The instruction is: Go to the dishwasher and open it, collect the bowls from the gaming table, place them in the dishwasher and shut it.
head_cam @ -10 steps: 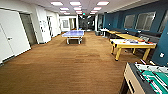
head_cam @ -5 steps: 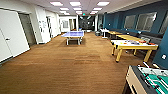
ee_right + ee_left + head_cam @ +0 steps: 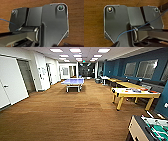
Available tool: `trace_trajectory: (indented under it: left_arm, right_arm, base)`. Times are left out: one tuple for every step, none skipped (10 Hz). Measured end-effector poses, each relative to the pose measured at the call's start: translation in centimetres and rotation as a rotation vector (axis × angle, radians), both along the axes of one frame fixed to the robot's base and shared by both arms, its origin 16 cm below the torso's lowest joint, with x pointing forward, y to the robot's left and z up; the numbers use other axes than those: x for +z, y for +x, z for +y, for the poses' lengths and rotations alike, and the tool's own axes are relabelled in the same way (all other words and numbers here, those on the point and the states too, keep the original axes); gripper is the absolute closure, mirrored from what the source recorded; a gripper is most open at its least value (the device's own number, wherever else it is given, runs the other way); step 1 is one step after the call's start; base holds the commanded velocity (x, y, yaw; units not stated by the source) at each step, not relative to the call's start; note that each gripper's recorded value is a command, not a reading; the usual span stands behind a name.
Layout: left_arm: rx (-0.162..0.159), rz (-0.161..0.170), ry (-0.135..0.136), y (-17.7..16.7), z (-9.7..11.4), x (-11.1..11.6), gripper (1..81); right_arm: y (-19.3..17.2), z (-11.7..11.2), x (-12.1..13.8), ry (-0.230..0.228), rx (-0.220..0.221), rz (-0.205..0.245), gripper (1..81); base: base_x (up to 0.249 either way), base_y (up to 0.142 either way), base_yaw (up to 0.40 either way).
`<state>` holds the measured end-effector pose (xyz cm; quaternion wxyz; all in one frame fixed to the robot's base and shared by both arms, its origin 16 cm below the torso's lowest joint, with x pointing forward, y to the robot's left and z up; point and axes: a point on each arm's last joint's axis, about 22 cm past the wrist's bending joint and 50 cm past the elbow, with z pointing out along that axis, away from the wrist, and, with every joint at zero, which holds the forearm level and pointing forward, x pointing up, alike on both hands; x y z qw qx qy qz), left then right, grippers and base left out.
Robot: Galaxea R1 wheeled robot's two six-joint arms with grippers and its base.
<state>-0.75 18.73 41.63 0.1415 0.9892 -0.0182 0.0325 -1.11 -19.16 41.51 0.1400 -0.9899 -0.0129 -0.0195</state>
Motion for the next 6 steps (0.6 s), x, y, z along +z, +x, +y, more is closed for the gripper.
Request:
trace_trajectory:
  left_arm:
    - [-0.001, 0.008, 0.001, -0.5, 0.06, -0.03, 1.0]
    - [-0.001, 0.012, 0.001, -0.8, 0.06, -0.04, 1.0]
    - [-0.001, 0.015, 0.001, -1.1, 0.03, -0.04, 1.0]
    - [-0.001, 0.016, 0.001, -1.28, 0.03, -0.05, 1.0]
    - [-0.001, 0.013, 0.001, -1.06, 0.03, -0.04, 1.0]
    - [-0.001, 0.012, -0.002, -0.95, -0.17, -0.02, 1.0]
  right_arm:
    - [-0.59, -0.01, -0.02, -0.001, 0.002, 0.011, 1.0]
    - [-0.6, -0.02, -0.02, -0.001, 0.001, 0.011, 1.0]
    - [-0.6, -0.02, -0.02, -0.001, 0.001, 0.01, 1.0]
    - [-0.59, -0.02, -0.02, -0.001, 0.002, 0.009, 1.0]
    - [-0.23, -0.01, -0.01, -0.001, 0.002, 0.004, 1.0]
    - [-0.02, -0.05, -0.01, -0.001, 0.001, 0.001, 1.0]
  base:
    - [0.161, 0.0, 0.0]
    - [0.168, 0.0, 0.0]
    - [0.17, 0.0, 0.0]
    - [0.17, 0.0, 0.0]
    - [0.17, 0.0, 0.0]
    - [0.17, 0.0, 0.0]
